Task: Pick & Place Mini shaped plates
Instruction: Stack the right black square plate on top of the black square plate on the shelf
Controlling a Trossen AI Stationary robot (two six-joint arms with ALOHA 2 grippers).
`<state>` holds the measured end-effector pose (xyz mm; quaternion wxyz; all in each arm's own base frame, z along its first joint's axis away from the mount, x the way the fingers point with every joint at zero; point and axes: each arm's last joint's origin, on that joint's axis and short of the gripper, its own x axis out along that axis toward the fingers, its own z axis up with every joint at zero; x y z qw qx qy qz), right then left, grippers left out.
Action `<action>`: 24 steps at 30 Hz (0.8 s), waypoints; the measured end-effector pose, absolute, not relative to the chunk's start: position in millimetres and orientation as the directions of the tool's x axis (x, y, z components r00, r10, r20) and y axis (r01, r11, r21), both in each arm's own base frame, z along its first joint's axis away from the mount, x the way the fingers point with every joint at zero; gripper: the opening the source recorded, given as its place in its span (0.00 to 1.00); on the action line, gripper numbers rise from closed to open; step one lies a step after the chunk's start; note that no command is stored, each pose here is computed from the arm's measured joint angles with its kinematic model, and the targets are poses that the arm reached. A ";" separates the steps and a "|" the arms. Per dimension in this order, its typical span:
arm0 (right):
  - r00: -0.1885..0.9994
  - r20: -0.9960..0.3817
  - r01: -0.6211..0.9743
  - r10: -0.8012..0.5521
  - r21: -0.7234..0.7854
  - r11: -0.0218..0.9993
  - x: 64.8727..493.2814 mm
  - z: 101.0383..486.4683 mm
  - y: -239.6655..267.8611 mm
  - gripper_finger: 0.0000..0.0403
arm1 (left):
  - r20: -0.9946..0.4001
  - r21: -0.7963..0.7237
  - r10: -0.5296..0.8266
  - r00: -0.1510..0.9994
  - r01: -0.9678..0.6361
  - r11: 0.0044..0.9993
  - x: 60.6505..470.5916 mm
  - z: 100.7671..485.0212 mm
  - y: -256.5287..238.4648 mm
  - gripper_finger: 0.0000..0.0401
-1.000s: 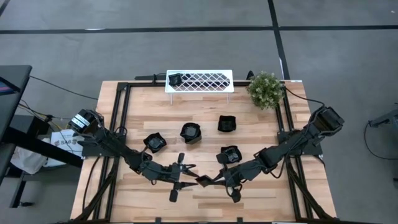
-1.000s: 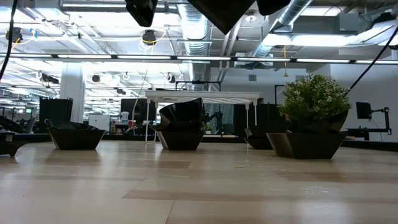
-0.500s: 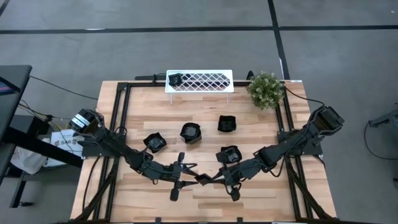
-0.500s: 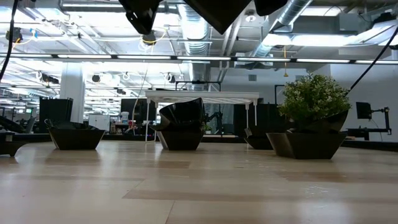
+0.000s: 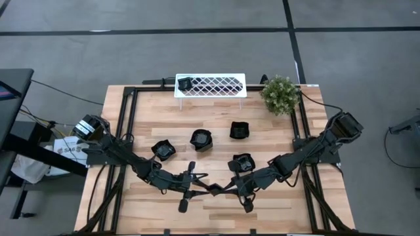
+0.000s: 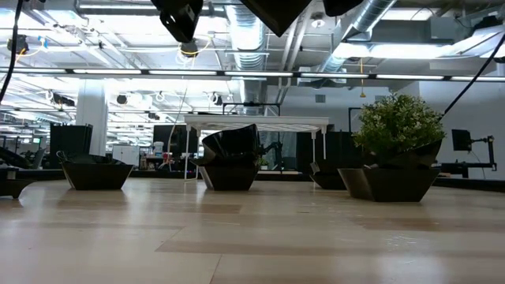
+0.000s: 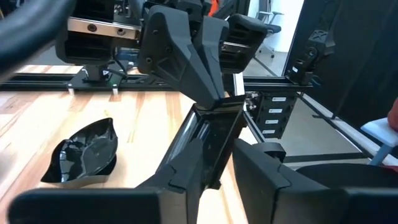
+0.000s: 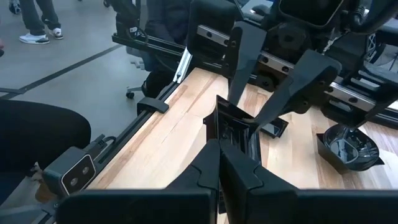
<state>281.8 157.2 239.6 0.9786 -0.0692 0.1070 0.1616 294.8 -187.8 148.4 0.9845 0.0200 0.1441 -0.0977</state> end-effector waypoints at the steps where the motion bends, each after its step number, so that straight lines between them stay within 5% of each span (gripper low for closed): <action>1: 0.925 -0.232 -0.331 0.302 -0.101 0.938 281.8 239.6 157.3 0.00 | -0.288 0.011 -0.187 0.939 0.198 0.980 294.8 148.4 -187.8 0.21; 15: 0.925 -0.233 -0.331 0.301 -0.101 0.938 281.7 239.4 157.2 0.00 | -0.289 0.112 -0.198 0.937 0.239 0.965 294.4 148.3 -188.5 0.02; 24: 0.925 -0.233 -0.331 0.300 -0.106 0.938 281.8 239.5 157.2 0.01 | -0.286 0.117 -0.194 0.938 0.236 0.965 294.4 148.6 -188.4 0.02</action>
